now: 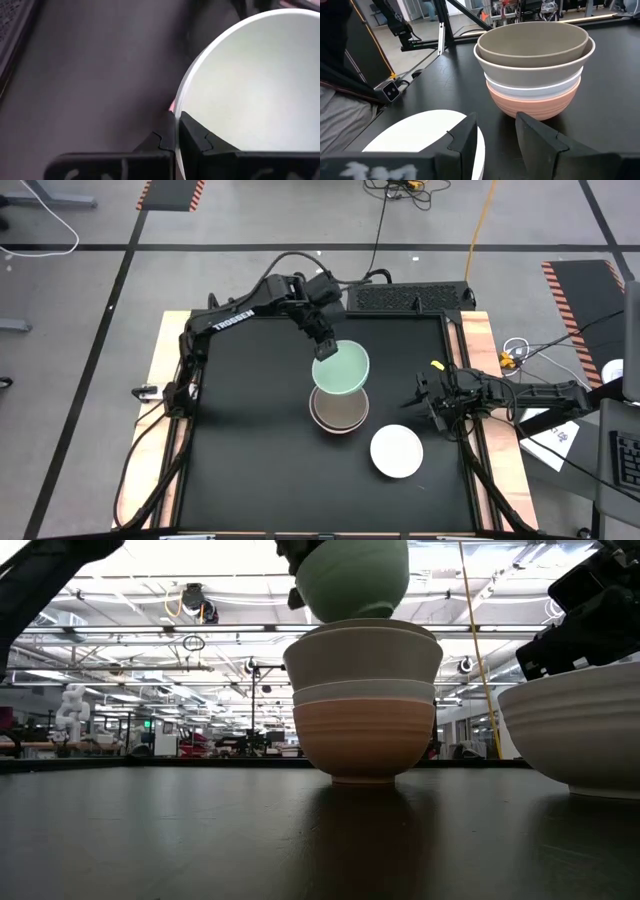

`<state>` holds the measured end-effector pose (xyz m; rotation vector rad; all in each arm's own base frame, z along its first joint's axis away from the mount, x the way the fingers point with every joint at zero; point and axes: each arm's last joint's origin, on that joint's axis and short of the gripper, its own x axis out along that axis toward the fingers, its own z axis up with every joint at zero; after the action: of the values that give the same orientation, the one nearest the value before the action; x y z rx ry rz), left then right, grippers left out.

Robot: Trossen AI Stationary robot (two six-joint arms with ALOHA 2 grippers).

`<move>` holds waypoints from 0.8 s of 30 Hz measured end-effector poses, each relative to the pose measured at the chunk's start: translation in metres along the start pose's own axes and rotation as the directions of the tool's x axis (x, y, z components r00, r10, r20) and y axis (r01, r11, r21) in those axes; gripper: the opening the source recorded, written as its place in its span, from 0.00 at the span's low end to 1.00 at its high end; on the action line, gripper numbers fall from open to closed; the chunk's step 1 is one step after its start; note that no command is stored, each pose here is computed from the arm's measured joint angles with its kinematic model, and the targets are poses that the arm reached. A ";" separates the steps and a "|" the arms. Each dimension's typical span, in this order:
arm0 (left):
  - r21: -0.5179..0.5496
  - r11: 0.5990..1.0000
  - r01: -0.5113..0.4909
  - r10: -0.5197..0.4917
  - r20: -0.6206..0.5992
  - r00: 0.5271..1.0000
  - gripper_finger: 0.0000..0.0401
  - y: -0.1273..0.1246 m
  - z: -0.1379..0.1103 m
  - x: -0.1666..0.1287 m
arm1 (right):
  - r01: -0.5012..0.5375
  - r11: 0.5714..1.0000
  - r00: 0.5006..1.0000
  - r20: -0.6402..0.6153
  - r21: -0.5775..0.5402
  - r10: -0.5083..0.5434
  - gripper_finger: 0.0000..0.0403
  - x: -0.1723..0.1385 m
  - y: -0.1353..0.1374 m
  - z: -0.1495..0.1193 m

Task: Nest bowls inside each other
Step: Stack the light green bowl on the dark gray bowl

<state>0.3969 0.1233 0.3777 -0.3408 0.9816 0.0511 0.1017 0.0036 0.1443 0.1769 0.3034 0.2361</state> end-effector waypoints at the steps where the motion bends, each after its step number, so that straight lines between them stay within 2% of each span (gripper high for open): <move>1: 0.011 1.000 0.004 -0.004 0.000 1.000 0.01 -0.003 0.000 0.002 | 0.000 1.000 1.000 0.000 -0.003 0.000 0.31 0.000 0.000 0.000; 5: 0.038 0.999 0.024 -0.022 -0.034 0.999 0.01 -0.017 -0.003 0.007 | 0.021 1.000 1.000 0.001 -0.009 -0.021 0.31 0.000 -0.001 0.000; 10: 0.052 0.999 -0.012 0.017 -0.092 0.996 0.01 -0.027 -0.007 0.018 | 0.027 1.000 1.000 0.002 -0.014 -0.027 0.31 0.000 -0.001 0.000; 15: 0.056 0.997 -0.052 0.062 -0.198 0.978 0.01 -0.032 -0.013 0.045 | 0.027 1.000 1.000 0.002 -0.008 -0.027 0.31 0.000 -0.001 0.000; 24: 0.077 0.995 -0.060 0.081 -0.309 0.948 0.01 -0.038 -0.021 0.082 | 0.035 0.999 0.999 -0.008 -0.001 -0.035 0.31 0.001 -0.001 -0.001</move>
<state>0.4337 0.0724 0.3093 -0.2561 1.3071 0.0293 0.1029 0.0026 0.1432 0.1696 0.3137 0.2023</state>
